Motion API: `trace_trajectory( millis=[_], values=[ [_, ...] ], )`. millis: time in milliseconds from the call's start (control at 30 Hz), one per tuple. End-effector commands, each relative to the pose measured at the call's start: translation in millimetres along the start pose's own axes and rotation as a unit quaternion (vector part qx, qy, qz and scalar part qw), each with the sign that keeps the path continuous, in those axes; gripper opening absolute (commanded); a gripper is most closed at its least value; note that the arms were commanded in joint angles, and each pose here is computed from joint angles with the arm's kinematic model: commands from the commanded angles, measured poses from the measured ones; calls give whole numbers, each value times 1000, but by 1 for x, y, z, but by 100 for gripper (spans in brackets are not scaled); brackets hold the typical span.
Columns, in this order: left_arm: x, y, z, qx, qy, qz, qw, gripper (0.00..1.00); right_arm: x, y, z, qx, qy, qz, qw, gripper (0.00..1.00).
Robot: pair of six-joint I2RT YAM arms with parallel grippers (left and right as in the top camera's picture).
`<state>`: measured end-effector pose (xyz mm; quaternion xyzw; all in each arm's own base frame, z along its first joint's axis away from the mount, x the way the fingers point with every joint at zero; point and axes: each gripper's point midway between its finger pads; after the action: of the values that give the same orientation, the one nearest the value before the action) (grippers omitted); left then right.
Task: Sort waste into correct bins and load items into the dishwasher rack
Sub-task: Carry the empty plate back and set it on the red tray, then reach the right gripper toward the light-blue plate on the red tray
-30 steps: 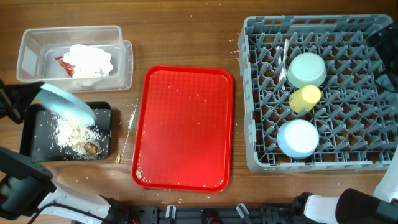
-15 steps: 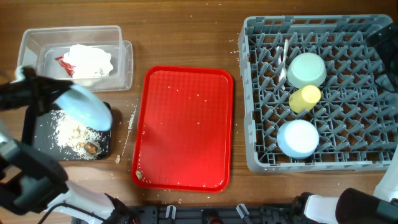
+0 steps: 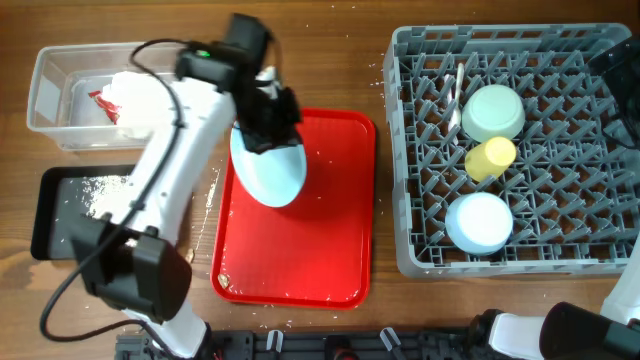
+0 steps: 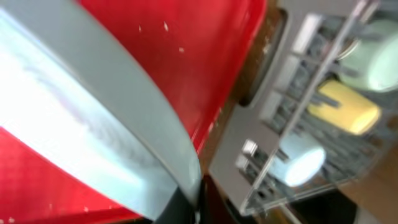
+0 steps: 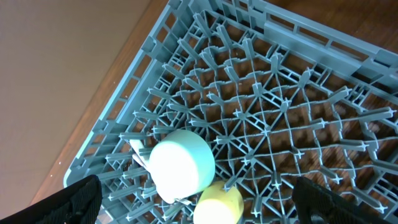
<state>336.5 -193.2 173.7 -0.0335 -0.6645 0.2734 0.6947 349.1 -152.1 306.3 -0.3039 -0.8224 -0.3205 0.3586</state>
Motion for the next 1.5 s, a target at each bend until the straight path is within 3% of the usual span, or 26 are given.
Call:
trace_trajectory(
  millis=[0, 200, 300, 333, 400, 467, 633, 700, 833, 867, 900, 933, 1067, 1200, 1467],
  values=[
    [-26, 19, -21, 50, -67, -101, 991, 4, -3, 1, 2, -6, 5, -1, 1000, 99],
    [-66, 21, -7, 33, -29, -142, 989, 5, -3, 1, 1, -6, 5, -1, 1000, 100],
    [-72, 12, -1, 16, -29, -138, 990, 21, -4, 2, 1, -6, 4, -1, 1000, 100],
    [-72, 11, 0, 13, -28, -139, 990, 33, -4, 2, 0, -6, 3, -2, 1000, 100],
    [-73, 10, 2, 0, -26, -139, 990, 46, -3, 4, -2, -6, -2, -6, 1000, 100],
    [-70, 9, -2, 2, -31, -134, 990, 47, -3, 17, 5, -6, 18, -44, 999, 100],
    [-23, 9, -35, 29, -83, -101, 991, 46, 6, 50, 29, -6, 89, -141, 986, 100],
    [22, 30, -55, 67, -126, -98, 985, 46, 13, 60, 45, -11, 133, -175, 975, 100],
    [101, 91, -83, 154, -210, -101, 960, 48, 15, 63, 45, -52, 142, -180, 972, 100],
    [121, 109, -87, 182, -228, -94, 952, 67, 16, 61, 53, -62, 160, -175, 970, 100],
    [138, 126, -90, 207, -244, -89, 943, 93, 19, 66, 60, -57, 176, -187, 965, 100],
    [153, 144, -93, 233, -258, -86, 934, 100, 22, 73, 66, -37, 186, -202, 961, 100],
    [185, 208, -97, 321, -279, -92, 900, 100, 37, 119, 127, 157, 222, -260, 927, 100],
    [206, 257, -95, 387, -292, -95, 869, 100, 32, 149, 208, 305, 231, -198, 903, 100],
    [219, 286, -91, 425, -302, -95, 848, 100, 26, 209, 311, 401, 251, -228, 851, 100]
  ],
)
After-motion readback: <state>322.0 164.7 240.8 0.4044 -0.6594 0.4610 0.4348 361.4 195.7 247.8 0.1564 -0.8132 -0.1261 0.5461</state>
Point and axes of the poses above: each gripper's point midway between its finger pads, its own x axis back along the fingers, its own y axis along the line the jaws close on, z = x × y, and after that the axes turned 3 degrees about x, right-handed
